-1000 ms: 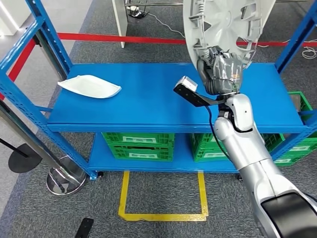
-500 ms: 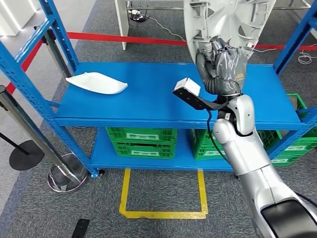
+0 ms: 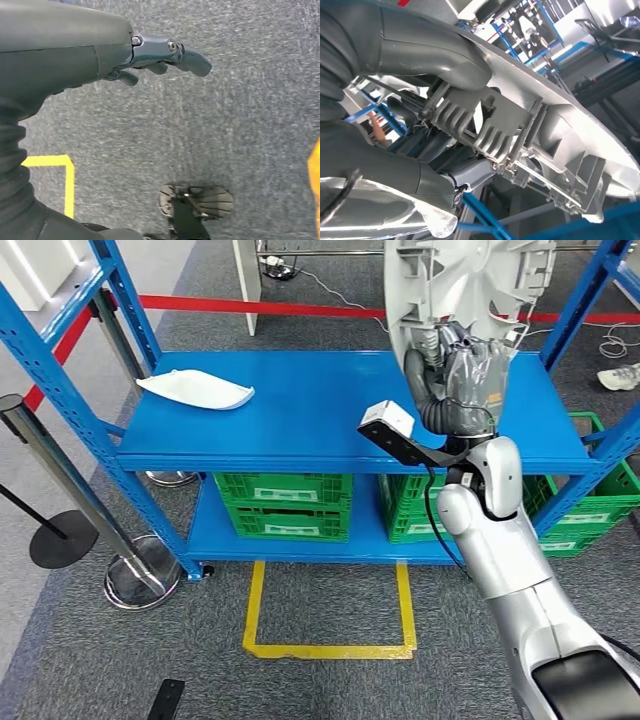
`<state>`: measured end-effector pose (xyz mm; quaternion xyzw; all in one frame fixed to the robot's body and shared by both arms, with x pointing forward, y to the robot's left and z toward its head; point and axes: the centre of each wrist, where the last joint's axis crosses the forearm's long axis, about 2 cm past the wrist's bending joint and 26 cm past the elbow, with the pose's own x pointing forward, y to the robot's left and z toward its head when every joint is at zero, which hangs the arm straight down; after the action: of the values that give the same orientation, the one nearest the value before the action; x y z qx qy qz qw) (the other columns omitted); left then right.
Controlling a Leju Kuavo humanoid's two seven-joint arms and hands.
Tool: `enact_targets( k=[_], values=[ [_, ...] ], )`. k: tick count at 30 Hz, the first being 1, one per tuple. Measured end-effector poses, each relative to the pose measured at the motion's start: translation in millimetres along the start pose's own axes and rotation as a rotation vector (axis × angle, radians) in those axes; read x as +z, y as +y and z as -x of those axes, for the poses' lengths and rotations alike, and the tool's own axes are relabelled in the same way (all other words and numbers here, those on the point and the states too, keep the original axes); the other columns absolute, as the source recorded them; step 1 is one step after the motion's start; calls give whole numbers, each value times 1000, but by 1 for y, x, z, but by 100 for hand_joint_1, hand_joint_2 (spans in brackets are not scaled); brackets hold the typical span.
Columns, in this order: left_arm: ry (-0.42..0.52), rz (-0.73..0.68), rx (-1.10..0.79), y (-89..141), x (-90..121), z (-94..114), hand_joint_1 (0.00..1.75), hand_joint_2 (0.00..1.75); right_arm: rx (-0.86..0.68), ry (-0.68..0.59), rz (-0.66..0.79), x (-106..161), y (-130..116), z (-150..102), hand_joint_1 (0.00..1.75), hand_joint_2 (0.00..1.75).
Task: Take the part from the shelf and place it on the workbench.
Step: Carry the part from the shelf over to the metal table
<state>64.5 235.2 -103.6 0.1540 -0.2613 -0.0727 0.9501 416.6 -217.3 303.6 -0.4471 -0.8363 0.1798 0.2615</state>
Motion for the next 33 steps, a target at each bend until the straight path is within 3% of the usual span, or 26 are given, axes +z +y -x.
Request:
enact_targets(
  k=[33],
  values=[
    [-7, -18, 1, 0, -1, -3, 0, 175, -12, -10, -2, -3, -5, 0, 175, 175]
  ],
)
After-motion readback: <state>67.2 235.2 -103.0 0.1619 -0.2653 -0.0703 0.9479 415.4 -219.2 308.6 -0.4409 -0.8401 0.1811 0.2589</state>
